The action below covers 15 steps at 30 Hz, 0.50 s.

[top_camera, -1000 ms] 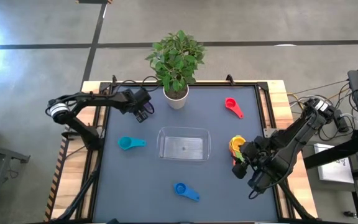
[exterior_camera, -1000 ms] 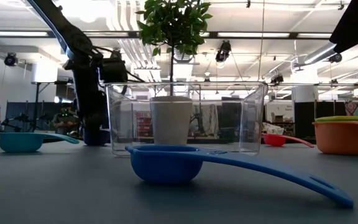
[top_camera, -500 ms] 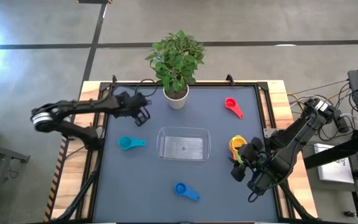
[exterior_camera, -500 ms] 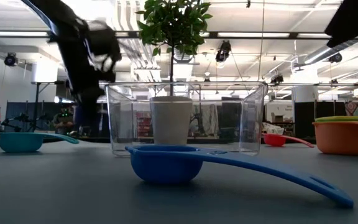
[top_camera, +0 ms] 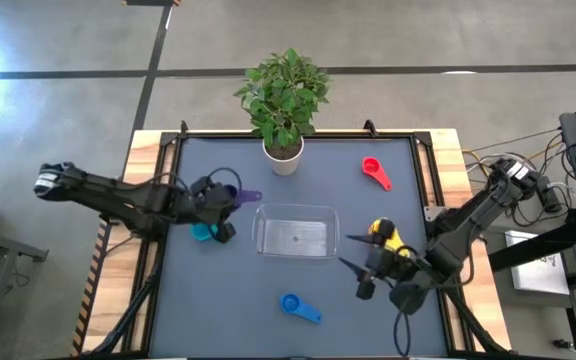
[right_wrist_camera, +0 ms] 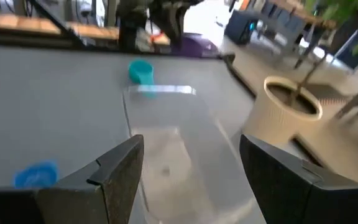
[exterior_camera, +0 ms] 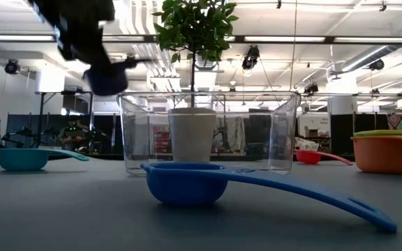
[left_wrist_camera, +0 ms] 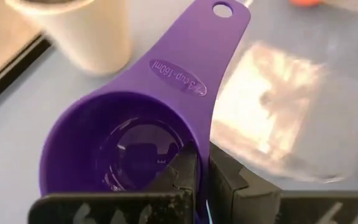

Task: Nest measuring cups in basket
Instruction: Stack the violet measuring cup on top of the green measuring cup

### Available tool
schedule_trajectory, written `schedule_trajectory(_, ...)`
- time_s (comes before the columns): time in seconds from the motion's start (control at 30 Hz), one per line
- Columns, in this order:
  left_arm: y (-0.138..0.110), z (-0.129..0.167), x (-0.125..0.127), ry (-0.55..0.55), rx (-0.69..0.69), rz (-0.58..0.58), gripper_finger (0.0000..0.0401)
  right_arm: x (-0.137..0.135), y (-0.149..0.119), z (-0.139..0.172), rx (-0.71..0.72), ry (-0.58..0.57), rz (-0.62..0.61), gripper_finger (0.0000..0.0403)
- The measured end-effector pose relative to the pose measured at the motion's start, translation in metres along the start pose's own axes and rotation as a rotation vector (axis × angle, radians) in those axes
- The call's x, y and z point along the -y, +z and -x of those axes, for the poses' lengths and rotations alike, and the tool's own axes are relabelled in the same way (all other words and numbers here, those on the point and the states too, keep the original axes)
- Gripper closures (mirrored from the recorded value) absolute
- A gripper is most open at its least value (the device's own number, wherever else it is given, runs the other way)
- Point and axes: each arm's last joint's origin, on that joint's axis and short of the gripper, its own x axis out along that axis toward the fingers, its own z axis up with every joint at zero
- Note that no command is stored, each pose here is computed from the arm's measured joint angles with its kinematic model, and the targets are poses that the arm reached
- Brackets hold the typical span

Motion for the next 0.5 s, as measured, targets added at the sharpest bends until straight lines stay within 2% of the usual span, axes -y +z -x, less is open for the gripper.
schedule_trajectory(0.17,0.024,0.007,0.033,-0.036,0.029,-0.074,0.0401,0.007,0.018,-0.019,0.054,0.019,0.007,0.0147)
schedule_trajectory(0.37,0.043,-0.013,0.071,-0.011,-0.015,-0.214,0.0401,0.020,0.037,-0.044,0.130,0.098,0.026,0.0147)
schedule_trajectory(0.5,0.053,-0.025,0.088,0.009,-0.043,-0.269,0.0401,0.026,0.040,-0.051,0.139,0.084,0.075,0.0147)
